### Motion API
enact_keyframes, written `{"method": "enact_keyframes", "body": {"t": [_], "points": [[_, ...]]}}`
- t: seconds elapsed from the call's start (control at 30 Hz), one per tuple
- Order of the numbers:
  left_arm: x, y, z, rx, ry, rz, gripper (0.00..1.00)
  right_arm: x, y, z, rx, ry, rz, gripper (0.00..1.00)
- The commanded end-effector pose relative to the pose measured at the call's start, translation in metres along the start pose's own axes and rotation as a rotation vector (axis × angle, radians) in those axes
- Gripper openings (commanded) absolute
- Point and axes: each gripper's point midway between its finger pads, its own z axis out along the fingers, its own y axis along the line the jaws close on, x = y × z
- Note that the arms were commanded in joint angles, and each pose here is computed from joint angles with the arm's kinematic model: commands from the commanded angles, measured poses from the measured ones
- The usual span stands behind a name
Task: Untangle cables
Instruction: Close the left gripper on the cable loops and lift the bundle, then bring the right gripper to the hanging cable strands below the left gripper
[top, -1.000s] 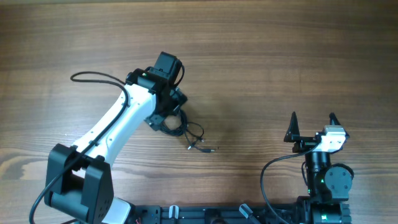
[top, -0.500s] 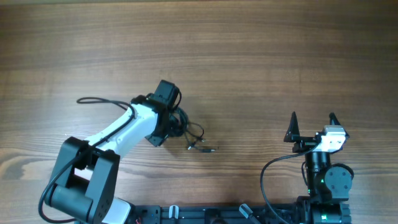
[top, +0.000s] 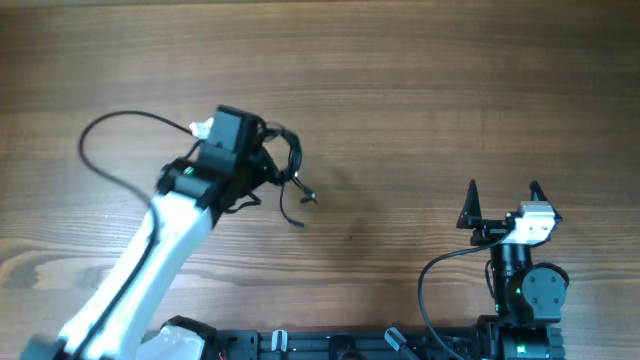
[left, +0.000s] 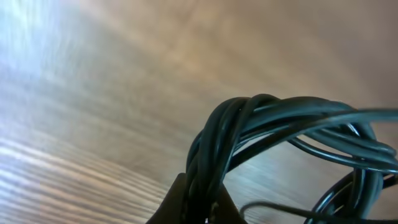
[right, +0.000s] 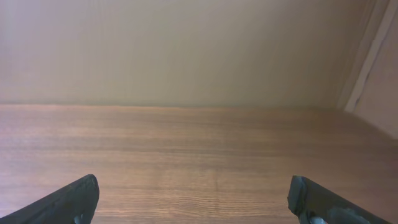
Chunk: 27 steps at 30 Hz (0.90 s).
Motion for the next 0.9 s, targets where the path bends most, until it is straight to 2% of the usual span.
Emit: {"method": "enact_keyframes", "body": {"t": [0.0, 0.2, 0.23, 0.27, 0.3, 0.37, 0.43, 0.5, 0.57, 0.6, 0.7, 0.77, 0.87], "points": [[-0.012, -0.009, -0.032, 0.074, -0.083, 0.101, 0.04, -0.003, -0.003, -0.001, 0.022, -0.013, -0.231, 1.0], [-0.019, -0.019, -0.043, 0.133, -0.124, 0.099, 0.04, -0.005, -0.002, -0.001, 0.017, -0.019, -0.254, 1.0], [-0.021, -0.026, -0.044, 0.166, -0.126, 0.1, 0.04, -0.004, 0.006, -0.001, -0.033, -0.025, -0.247, 1.0], [-0.022, -0.043, -0.048, 0.248, -0.122, 0.112, 0.04, -0.004, 0.031, -0.003, -0.176, -0.043, -0.238, 1.0], [-0.021, -0.054, -0.051, 0.303, -0.119, 0.152, 0.04, -0.006, 0.041, -0.005, -0.239, -0.054, -0.205, 1.0], [-0.014, -0.085, -0.063, 0.452, -0.118, 0.311, 0.04, -0.008, 0.071, -0.015, -0.423, -0.043, -0.015, 1.0], [-0.01, -0.097, -0.069, 0.513, -0.116, 0.366, 0.04, -0.003, 0.076, -0.016, -0.453, 0.02, 0.176, 1.0], [-0.004, -0.094, -0.066, 0.498, -0.089, 0.368, 0.04, -0.002, 0.075, -0.013, -0.447, 0.084, 0.416, 1.0], [0.003, -0.083, -0.061, 0.454, -0.056, 0.36, 0.04, -0.014, 0.077, -0.013, -0.469, 0.07, 0.554, 1.0], [0.006, -0.075, -0.057, 0.418, -0.034, 0.346, 0.04, -0.04, 0.086, -0.02, -0.561, -0.021, 0.523, 1.0], [0.006, -0.067, -0.053, 0.374, -0.018, 0.261, 0.04, -0.09, 0.093, -0.036, -0.669, -0.202, 0.461, 1.0], [0.003, -0.066, -0.05, 0.358, -0.014, 0.173, 0.04, -0.108, 0.096, -0.038, -0.703, -0.211, 0.446, 1.0], [-0.001, -0.061, -0.043, 0.319, -0.011, 0.029, 0.04, -0.124, 0.106, -0.031, -0.764, -0.131, 0.447, 1.0]]}}
